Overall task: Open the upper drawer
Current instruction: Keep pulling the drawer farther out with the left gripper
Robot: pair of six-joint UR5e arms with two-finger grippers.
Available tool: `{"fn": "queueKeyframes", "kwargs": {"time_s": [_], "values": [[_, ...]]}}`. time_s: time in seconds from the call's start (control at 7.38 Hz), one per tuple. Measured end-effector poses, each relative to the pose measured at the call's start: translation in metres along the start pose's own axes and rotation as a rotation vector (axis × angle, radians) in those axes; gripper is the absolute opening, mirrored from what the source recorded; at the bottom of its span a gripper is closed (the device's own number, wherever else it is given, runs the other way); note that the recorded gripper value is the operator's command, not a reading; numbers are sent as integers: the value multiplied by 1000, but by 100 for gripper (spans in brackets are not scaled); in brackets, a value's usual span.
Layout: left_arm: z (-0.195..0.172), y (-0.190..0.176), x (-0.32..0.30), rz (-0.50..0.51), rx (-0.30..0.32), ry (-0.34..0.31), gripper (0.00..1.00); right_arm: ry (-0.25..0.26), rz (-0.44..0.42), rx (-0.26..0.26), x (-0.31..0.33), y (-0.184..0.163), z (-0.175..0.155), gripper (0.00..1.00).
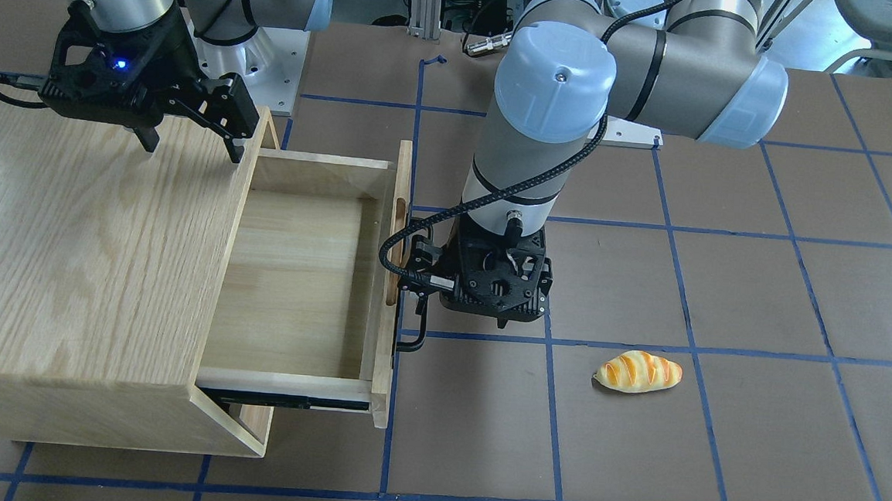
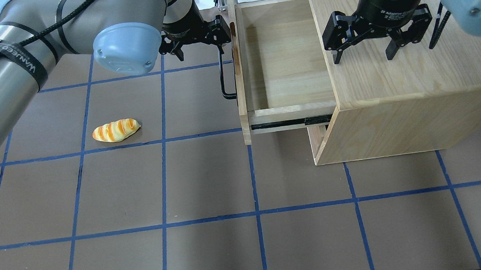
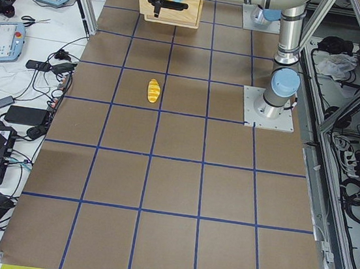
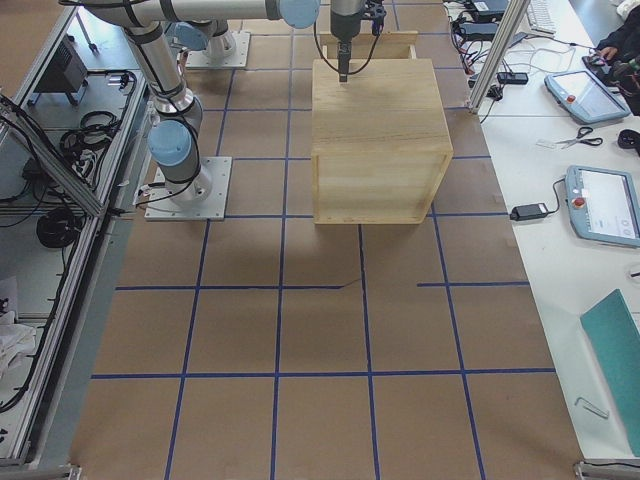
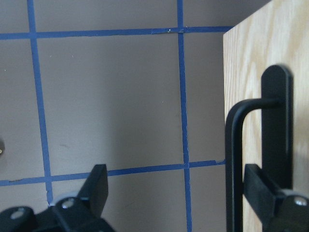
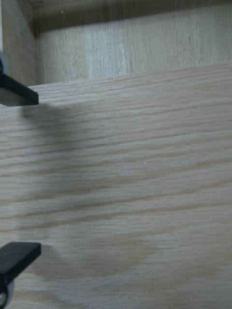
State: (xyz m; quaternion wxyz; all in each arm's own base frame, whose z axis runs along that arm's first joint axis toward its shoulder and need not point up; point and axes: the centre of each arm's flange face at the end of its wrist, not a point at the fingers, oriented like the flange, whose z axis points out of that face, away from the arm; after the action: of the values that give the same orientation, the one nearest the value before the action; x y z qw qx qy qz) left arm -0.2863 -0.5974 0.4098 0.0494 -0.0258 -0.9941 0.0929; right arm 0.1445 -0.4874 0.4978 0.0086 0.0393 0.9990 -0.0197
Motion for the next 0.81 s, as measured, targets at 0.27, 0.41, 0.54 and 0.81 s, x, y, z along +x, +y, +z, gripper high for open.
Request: {"fn": "queueKeyframes", "kwargs": {"time_s": [0.27,0.41,0.54,0.81], "values": [[0,-2,-4,17,1,-6,100,0,0,0,0,0,0,100],[-1,-2,-5,20,3,-10,100,1,0,0,0,0,0,100],[-1,-2,-7,20,4,-19,100,1,0,0,0,0,0,100],[-1,-5,-15,18,6,-32,100,0,-1,0,0,0,0,100]]}}
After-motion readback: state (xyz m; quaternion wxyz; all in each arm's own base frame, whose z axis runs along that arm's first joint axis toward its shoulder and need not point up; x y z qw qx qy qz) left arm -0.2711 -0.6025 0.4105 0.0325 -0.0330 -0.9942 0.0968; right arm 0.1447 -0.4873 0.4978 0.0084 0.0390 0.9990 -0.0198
